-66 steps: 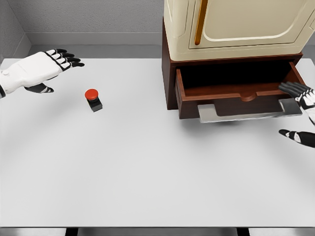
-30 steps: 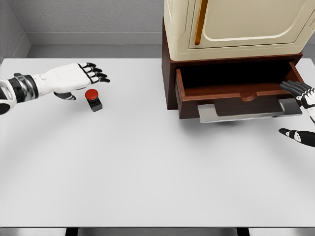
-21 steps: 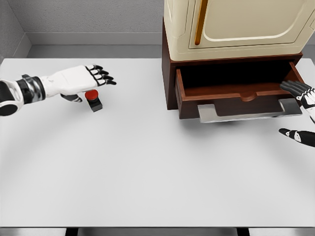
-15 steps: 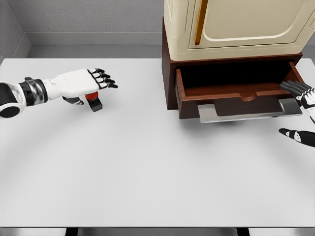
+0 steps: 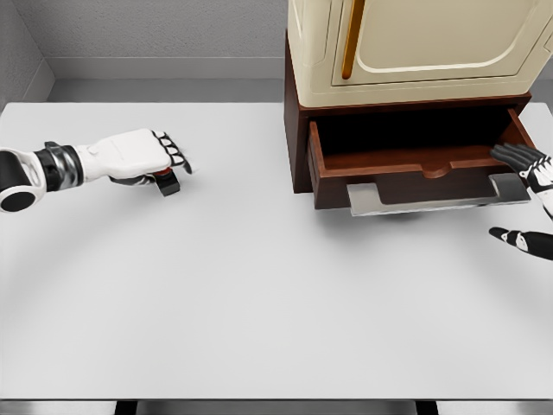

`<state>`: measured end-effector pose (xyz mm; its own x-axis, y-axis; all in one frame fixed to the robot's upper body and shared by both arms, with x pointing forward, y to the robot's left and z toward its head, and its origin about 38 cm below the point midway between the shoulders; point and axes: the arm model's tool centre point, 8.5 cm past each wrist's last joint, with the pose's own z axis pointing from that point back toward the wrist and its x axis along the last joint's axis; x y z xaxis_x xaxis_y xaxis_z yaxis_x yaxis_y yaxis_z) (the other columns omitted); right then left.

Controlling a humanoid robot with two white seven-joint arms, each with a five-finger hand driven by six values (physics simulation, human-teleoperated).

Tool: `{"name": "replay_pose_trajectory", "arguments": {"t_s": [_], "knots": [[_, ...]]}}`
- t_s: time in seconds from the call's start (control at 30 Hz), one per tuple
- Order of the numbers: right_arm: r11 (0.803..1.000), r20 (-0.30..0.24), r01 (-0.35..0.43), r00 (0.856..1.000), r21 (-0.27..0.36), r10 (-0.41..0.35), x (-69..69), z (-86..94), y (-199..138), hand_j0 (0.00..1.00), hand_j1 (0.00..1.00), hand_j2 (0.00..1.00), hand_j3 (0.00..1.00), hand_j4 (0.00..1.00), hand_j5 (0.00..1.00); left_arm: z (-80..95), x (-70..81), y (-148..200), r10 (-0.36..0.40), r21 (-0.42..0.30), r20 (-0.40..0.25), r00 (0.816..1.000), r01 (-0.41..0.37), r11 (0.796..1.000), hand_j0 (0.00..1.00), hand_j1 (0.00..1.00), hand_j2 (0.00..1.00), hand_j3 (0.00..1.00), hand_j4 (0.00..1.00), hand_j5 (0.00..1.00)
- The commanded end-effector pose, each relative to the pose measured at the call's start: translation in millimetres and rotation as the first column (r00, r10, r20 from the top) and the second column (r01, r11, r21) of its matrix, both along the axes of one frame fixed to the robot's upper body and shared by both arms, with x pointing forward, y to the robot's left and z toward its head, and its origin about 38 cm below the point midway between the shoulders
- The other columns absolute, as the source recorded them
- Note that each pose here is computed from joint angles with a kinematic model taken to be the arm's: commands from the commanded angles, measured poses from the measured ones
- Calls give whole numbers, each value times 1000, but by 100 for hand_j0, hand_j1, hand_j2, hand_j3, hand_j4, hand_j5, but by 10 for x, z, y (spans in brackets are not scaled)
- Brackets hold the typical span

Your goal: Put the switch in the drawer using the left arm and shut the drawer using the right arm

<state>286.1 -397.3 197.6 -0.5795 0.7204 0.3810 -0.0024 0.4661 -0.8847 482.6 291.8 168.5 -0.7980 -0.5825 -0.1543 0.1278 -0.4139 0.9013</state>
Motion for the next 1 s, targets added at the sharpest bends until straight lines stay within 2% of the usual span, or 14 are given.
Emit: {"name": "replay_pose_trajectory", "arguments": {"t_s": [0.0, 0.43, 0.67, 0.83, 0.97], "knots": [[1000, 1, 0, 1000, 5, 0, 1, 7, -2, 100, 100, 100, 100, 100, 100, -9, 12, 51, 16, 0, -5, 1000, -16, 1000, 52, 52, 52, 52, 52, 52], [1000, 0, 1, 1000, 6, -1, -2, 7, -6, 100, 100, 100, 100, 100, 100, 28, 25, 45, 17, -10, 0, 1000, -17, 1000, 49, 49, 49, 49, 49, 49], [1000, 0, 3, 1000, 12, -3, -7, -1, -5, 100, 100, 100, 100, 100, 100, 183, 74, -6, 6, -23, 31, 999, -5, 1000, 49, 49, 49, 49, 49, 49], [1000, 0, 3, 1000, 12, -3, -7, -1, -5, 100, 100, 100, 100, 100, 100, 221, 87, -12, 5, -26, 39, 999, -4, 1000, 49, 49, 49, 49, 49, 49], [1000, 0, 3, 1000, 12, -3, -7, -1, -5, 100, 100, 100, 100, 100, 100, 336, 105, -31, 6, -52, 67, 998, -3, 999, 49, 49, 49, 49, 49, 49]]}}
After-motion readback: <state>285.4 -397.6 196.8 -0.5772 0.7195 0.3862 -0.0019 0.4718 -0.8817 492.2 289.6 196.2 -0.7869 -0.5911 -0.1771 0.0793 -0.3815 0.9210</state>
